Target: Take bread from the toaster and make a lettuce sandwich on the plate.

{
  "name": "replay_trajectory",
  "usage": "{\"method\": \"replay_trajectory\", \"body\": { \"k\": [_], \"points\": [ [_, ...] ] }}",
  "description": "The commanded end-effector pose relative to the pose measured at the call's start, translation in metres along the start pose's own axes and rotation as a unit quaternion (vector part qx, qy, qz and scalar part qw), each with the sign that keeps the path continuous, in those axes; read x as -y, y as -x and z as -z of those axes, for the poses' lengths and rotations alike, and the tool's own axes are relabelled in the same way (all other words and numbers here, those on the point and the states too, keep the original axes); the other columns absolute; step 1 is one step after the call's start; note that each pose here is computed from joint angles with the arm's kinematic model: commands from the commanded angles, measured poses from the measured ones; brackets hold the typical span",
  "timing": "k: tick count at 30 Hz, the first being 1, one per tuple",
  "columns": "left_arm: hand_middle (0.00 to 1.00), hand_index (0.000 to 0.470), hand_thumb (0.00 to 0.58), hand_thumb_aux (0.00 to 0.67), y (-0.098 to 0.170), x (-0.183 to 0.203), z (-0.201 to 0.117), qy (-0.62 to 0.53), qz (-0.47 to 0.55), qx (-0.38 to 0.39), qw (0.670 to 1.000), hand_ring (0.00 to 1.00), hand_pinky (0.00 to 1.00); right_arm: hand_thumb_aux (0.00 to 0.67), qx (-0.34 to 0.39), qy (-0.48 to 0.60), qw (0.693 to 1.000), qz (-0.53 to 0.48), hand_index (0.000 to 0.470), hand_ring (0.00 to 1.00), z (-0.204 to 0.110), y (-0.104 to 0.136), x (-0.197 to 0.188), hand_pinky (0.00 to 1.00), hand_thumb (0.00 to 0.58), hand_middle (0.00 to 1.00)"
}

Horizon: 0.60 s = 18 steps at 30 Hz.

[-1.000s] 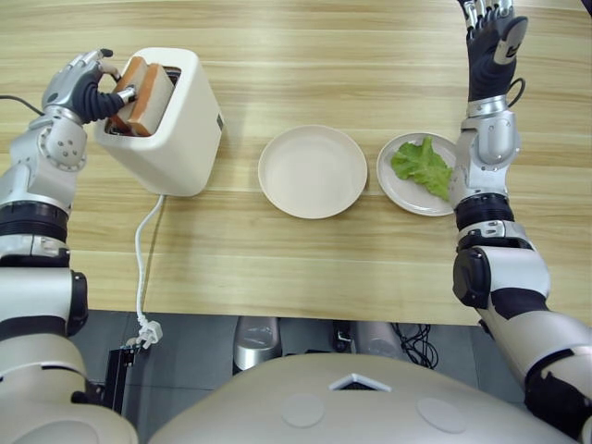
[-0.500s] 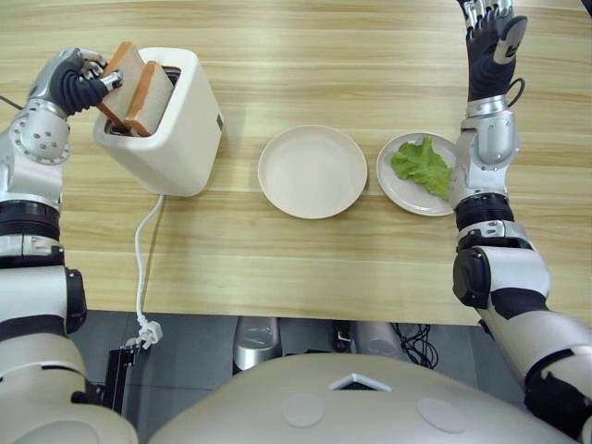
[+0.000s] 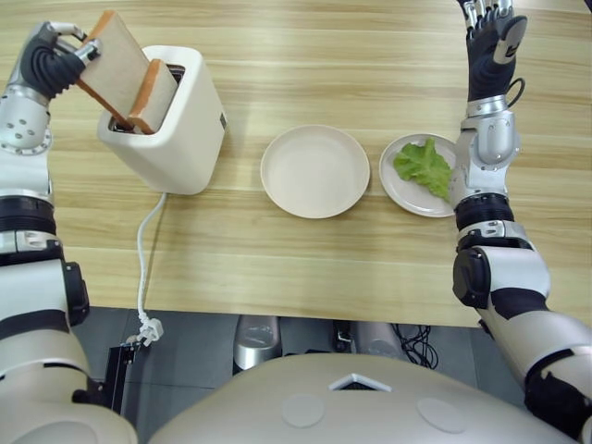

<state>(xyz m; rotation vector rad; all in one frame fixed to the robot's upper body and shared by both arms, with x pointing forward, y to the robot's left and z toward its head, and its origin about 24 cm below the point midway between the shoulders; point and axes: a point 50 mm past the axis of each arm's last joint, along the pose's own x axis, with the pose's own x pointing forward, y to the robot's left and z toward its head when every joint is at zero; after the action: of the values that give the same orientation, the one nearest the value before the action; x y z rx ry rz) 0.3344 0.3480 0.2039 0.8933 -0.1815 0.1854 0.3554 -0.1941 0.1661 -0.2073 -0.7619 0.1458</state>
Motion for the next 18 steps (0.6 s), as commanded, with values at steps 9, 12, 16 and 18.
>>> {"method": "replay_trajectory", "body": {
  "k": [9, 12, 16, 18],
  "points": [
    [1.0, 0.46, 0.58, 0.67, -0.011, -0.033, -0.035, 0.0, -0.053, 0.06, 0.997, 1.0, 1.0, 0.0, -0.008, -0.005, 1.0, -0.009, 0.0, 0.0, 0.003, 0.0, -0.007, 0.0, 0.0, 0.0],
    [1.0, 0.46, 0.58, 0.67, -0.013, -0.031, -0.044, 0.031, -0.043, 0.083, 0.995, 1.0, 1.0, 0.0, -0.008, -0.006, 1.0, -0.011, 0.0, 0.0, 0.003, 0.0, -0.008, 0.0, 0.0, 0.0],
    [1.0, 0.46, 0.58, 0.67, -0.015, -0.025, -0.056, 0.094, -0.018, 0.116, 0.989, 1.0, 1.0, 0.0, -0.007, -0.008, 1.0, -0.013, 0.0, 0.0, 0.003, -0.001, -0.01, 0.0, 0.0, 0.0],
    [1.0, 0.46, 0.58, 0.67, -0.017, -0.02, -0.061, 0.12, 0.0, 0.125, 0.985, 1.0, 1.0, 0.0, -0.006, -0.009, 1.0, -0.012, 0.0, 0.0, 0.002, -0.002, -0.01, 0.0, 0.0, 0.0]
  ]
}}
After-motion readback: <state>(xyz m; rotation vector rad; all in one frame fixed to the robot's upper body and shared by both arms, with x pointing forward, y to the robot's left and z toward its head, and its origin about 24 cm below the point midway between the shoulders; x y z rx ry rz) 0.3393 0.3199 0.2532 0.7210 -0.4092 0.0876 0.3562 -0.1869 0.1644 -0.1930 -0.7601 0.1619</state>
